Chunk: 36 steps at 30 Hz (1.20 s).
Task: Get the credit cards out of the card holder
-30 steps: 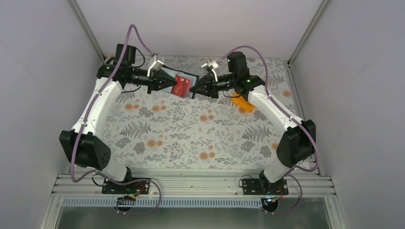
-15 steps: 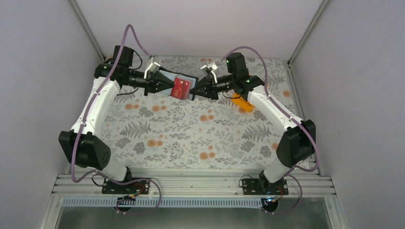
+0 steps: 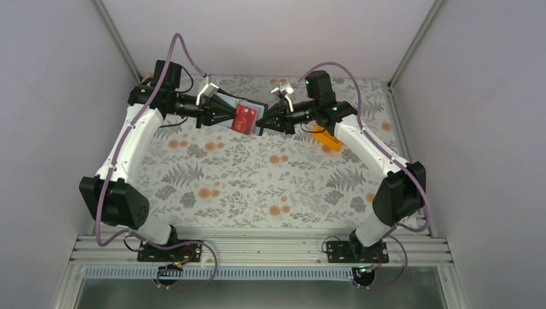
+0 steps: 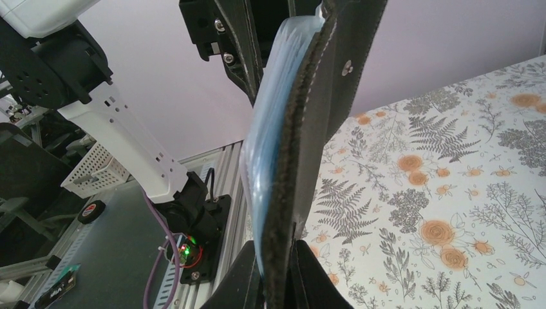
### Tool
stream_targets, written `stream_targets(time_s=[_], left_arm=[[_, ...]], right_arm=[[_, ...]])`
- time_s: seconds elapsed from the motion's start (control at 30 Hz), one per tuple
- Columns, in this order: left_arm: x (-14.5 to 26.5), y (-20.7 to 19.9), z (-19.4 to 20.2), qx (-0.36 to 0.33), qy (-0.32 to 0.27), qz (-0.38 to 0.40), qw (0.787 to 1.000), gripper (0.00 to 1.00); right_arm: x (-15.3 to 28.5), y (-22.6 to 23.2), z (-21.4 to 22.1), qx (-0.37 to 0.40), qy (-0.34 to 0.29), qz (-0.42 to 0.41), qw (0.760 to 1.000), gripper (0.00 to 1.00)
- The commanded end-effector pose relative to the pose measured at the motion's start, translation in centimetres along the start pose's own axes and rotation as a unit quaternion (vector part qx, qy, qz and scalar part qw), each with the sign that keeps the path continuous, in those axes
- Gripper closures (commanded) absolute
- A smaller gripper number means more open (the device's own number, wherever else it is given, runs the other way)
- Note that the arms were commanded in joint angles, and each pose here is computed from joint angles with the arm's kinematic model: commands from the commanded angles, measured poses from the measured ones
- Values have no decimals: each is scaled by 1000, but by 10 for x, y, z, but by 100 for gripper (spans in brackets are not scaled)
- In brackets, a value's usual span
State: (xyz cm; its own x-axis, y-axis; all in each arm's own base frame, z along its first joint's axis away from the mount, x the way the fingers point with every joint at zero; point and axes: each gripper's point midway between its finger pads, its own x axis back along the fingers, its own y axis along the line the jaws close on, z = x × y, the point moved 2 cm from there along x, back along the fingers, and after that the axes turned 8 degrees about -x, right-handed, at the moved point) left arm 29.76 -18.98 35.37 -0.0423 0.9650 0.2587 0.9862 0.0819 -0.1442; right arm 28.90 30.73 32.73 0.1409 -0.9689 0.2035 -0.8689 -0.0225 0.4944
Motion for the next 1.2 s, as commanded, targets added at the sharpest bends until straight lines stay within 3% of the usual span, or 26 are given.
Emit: stream_targets(time_s=[0.0,0.2,0.33,0.53,0.63,1.17], left_arm=[[-2,16,2,-12,15,-25,1000,81],[-6,12,-1,-20,8,-6,1000,86],[-10,-2,-4,-31,1,22,999,82],[-13,1,-3,-26,6,18,999,88],[-12,0,-6,-25,5,17,1000,97],[13,-8,-24,-39,-28,9,999,98]], right_arm=[[6,16,-13,31,-9,-20,999,96],[6,18,-13,32,-8,-22,999,96],[5,17,-13,32,-8,-20,999,96],[6,18,-13,32,-8,-21,999,96],[7,19,-14,35,-9,-20,999,96],[9,12,-22,36,0,-11,999,96]])
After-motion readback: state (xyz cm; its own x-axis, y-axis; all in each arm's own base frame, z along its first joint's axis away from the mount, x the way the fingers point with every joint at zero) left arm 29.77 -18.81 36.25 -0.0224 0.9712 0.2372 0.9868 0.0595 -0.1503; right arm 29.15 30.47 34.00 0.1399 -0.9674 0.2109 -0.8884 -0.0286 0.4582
